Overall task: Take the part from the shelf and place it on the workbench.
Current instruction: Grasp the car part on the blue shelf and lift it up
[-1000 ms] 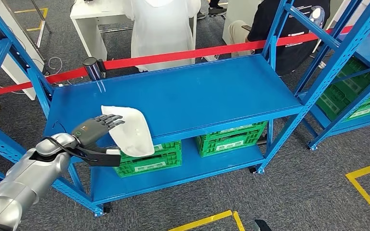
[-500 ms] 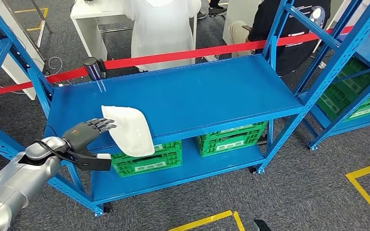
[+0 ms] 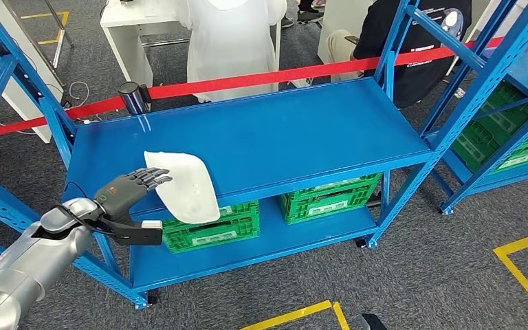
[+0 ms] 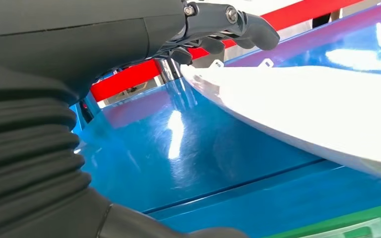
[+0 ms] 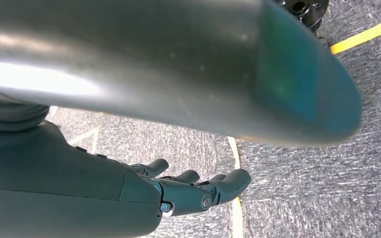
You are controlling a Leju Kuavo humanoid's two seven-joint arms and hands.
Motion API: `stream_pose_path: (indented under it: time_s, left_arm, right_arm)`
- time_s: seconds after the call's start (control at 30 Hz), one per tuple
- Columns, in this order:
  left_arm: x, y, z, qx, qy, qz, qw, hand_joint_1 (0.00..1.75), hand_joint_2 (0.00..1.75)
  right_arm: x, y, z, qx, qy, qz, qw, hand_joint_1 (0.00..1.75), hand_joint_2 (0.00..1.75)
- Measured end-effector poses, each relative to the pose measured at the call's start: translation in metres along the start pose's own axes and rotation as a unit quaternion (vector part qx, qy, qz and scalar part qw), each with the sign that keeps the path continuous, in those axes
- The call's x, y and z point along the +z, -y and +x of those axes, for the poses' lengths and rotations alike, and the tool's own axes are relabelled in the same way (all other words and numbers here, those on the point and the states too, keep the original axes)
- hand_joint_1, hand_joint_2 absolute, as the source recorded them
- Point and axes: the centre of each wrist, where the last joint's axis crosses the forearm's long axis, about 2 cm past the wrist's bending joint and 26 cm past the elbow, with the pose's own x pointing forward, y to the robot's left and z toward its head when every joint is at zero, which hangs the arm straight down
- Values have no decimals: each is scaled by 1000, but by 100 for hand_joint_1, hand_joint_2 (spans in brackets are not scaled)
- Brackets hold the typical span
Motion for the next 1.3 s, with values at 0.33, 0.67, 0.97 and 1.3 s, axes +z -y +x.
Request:
stream_pose_path:
  time_s: [0.33, 0.67, 0.97, 1.3]
  left_arm:
    - [-25, 15, 33, 23, 34, 16, 999, 0, 175]
    - [-59, 30, 84, 47, 80, 31, 995, 0, 175]
    - [-72, 40, 109, 58, 88, 50, 993, 175, 175]
    - [-74, 44, 114, 69, 87, 55, 992, 175, 175]
  right_arm:
    - [0, 0, 1, -3, -2, -1, 1000, 0, 0]
    - [0, 0, 1, -15, 0, -7, 1000, 0, 0]
    - [0, 1, 1, -15, 0, -7, 1000, 0, 0]
    - [0, 1, 0, -12, -1, -7, 1000, 0, 0]
